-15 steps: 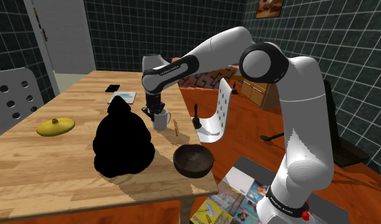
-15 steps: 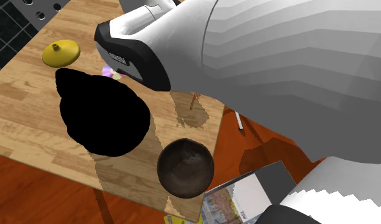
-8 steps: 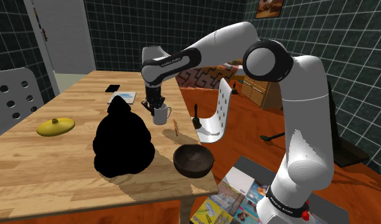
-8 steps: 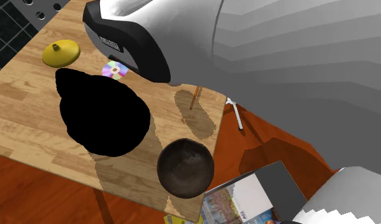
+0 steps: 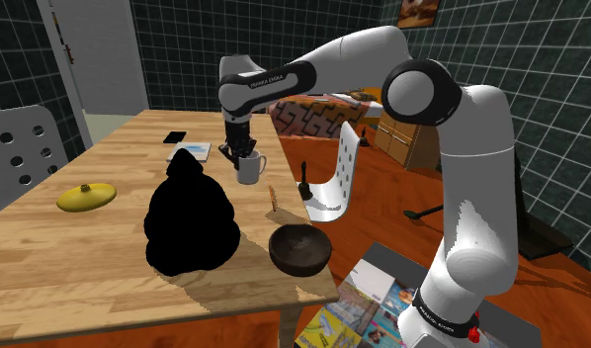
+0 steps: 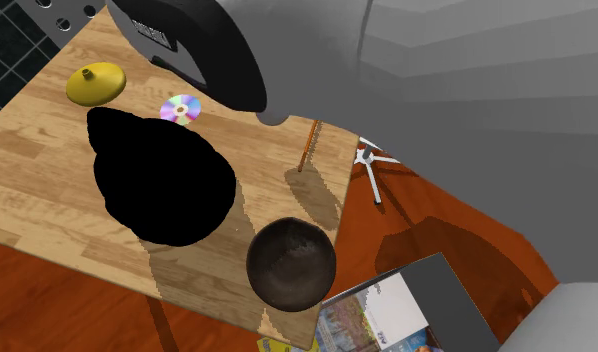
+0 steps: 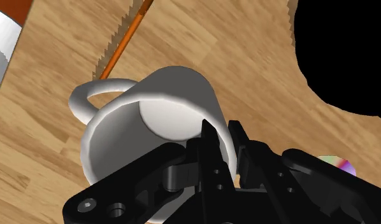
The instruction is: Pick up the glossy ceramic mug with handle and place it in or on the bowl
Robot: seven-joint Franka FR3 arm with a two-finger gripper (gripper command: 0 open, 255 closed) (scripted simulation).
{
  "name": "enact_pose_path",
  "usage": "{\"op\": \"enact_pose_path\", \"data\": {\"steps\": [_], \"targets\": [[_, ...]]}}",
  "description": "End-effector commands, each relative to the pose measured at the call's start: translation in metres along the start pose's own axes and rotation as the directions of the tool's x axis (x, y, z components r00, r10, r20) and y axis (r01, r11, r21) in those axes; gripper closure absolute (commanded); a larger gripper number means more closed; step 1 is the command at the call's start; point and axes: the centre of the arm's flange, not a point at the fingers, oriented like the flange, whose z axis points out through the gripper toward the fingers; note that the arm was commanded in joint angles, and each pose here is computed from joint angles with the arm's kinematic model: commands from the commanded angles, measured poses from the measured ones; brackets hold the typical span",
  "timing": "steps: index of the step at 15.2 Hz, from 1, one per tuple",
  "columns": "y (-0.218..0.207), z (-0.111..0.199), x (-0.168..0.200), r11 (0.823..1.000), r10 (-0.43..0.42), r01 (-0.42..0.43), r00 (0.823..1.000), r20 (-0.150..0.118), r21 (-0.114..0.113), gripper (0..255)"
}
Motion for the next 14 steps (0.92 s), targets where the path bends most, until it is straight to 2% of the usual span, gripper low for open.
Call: {"op": "enact_pose_path", "data": {"steps": [1, 7, 14], "targets": [[0.0, -0.012, 0.001, 1.0, 0.0, 0.0, 1.0, 0.0, 0.0, 255], [0.002, -0.038, 0.003, 1.0, 0.0, 0.0, 1.0, 0.0, 0.0, 255], [-0.009, -0.05, -0.089, 1.0, 0.0, 0.0, 1.0, 0.0, 0.0, 255]]}}
